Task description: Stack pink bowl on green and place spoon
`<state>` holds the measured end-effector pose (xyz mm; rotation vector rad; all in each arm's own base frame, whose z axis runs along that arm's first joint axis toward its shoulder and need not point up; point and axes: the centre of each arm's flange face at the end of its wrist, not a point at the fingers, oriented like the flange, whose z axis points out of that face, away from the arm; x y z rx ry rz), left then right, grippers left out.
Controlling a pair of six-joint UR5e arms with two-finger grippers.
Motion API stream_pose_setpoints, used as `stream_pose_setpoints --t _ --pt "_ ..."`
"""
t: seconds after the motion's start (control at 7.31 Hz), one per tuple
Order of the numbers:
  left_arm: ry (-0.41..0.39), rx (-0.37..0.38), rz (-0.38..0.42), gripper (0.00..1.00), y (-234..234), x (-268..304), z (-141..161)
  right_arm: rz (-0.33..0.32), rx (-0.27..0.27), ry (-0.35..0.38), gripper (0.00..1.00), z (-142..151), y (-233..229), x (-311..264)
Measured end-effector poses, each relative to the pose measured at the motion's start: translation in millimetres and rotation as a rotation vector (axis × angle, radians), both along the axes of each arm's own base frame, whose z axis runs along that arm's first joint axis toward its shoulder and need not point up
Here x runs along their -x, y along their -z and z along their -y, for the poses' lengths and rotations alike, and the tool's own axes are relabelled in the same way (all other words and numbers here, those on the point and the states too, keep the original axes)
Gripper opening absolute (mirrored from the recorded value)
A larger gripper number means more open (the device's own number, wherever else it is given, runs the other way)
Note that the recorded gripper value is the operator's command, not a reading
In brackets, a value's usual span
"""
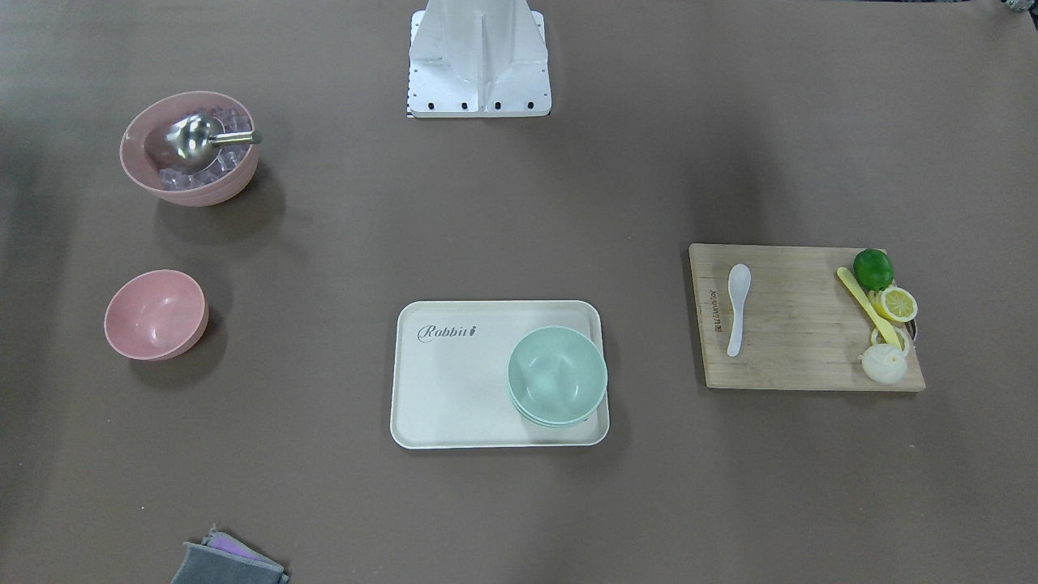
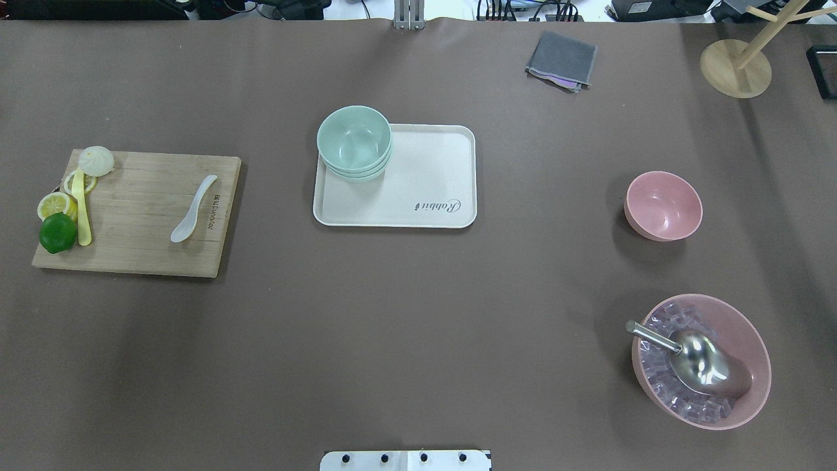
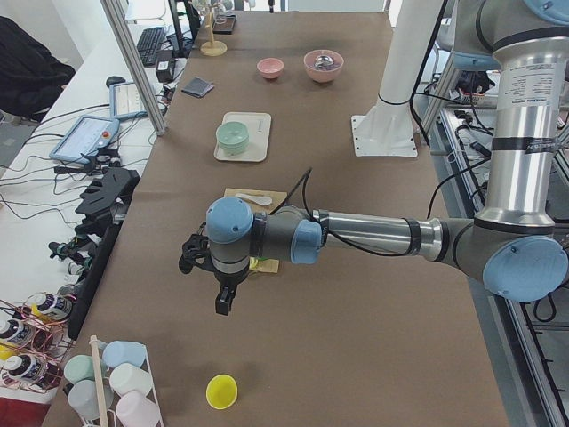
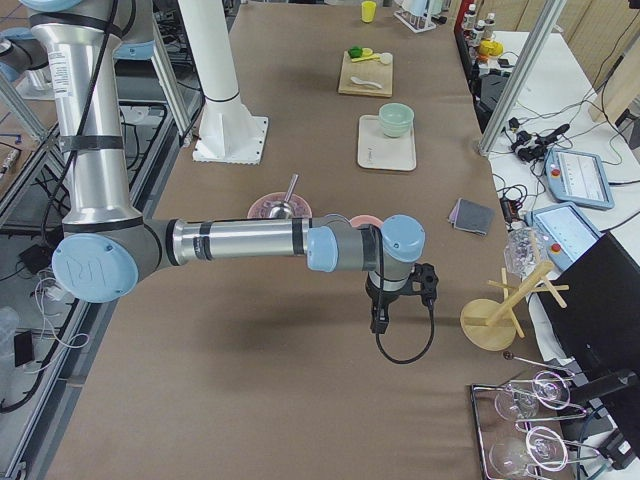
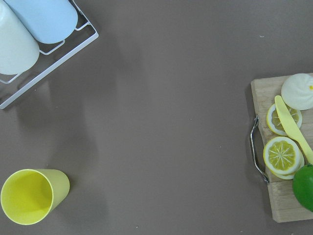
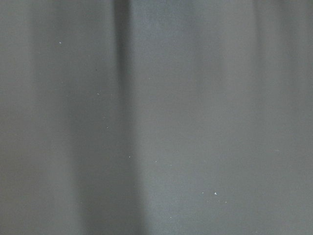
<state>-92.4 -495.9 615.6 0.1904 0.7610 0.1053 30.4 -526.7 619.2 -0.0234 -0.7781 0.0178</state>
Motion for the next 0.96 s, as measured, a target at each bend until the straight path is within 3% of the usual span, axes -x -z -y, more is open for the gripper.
stream_pose_setpoints --t 0.96 --pt "-0.013 0.015 0.028 0.98 -10.6 -4.9 -0.5 0.005 -0.039 0.003 1.00 0.9 18.9 1.2"
